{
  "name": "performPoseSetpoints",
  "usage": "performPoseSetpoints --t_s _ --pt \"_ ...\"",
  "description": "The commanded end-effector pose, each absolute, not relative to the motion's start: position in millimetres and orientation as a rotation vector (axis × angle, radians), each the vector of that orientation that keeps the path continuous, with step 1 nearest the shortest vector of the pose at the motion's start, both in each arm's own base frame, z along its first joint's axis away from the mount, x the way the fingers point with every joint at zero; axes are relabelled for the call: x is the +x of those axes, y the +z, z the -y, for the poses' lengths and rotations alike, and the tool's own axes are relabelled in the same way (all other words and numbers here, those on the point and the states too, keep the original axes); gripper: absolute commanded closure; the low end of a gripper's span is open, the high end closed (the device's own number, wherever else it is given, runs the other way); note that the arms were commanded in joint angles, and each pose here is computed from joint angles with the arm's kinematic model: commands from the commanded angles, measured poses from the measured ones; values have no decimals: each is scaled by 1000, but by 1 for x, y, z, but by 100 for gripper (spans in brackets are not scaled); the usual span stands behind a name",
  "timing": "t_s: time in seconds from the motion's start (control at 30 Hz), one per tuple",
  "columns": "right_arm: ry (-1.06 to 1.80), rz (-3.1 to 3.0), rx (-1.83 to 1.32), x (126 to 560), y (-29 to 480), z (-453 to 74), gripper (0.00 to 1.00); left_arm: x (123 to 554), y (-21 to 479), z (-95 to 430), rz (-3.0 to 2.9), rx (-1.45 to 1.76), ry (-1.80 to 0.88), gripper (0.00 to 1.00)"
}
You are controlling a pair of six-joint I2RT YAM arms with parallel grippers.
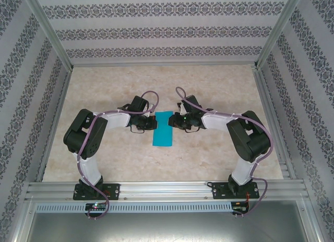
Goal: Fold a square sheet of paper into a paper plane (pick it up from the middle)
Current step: Fold the square sheet of paper in half at the center of the table, then pick up the square sheet of paper from the center of the table.
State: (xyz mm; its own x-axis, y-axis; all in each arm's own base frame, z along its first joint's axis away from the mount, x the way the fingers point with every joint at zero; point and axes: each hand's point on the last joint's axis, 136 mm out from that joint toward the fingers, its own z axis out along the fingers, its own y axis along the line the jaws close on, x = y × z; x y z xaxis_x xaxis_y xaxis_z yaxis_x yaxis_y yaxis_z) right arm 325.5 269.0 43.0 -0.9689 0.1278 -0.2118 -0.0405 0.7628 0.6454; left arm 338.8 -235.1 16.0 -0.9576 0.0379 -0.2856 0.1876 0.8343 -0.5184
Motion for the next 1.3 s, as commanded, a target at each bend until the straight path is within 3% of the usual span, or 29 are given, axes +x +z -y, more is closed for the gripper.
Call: performPoseSetpoints --t_s 0.0,0.6,1.27 --pt "953 -2746 45 329 38 -263 70 284 -43 191 -3042 124 -565 93" --pt "1169 -2734 -4 330 36 -290 65 282 -43 191 -3041 130 -568 92" --pt "1313 -2705 24 307 40 -293 68 282 -36 196 -3028 127 -616 88"
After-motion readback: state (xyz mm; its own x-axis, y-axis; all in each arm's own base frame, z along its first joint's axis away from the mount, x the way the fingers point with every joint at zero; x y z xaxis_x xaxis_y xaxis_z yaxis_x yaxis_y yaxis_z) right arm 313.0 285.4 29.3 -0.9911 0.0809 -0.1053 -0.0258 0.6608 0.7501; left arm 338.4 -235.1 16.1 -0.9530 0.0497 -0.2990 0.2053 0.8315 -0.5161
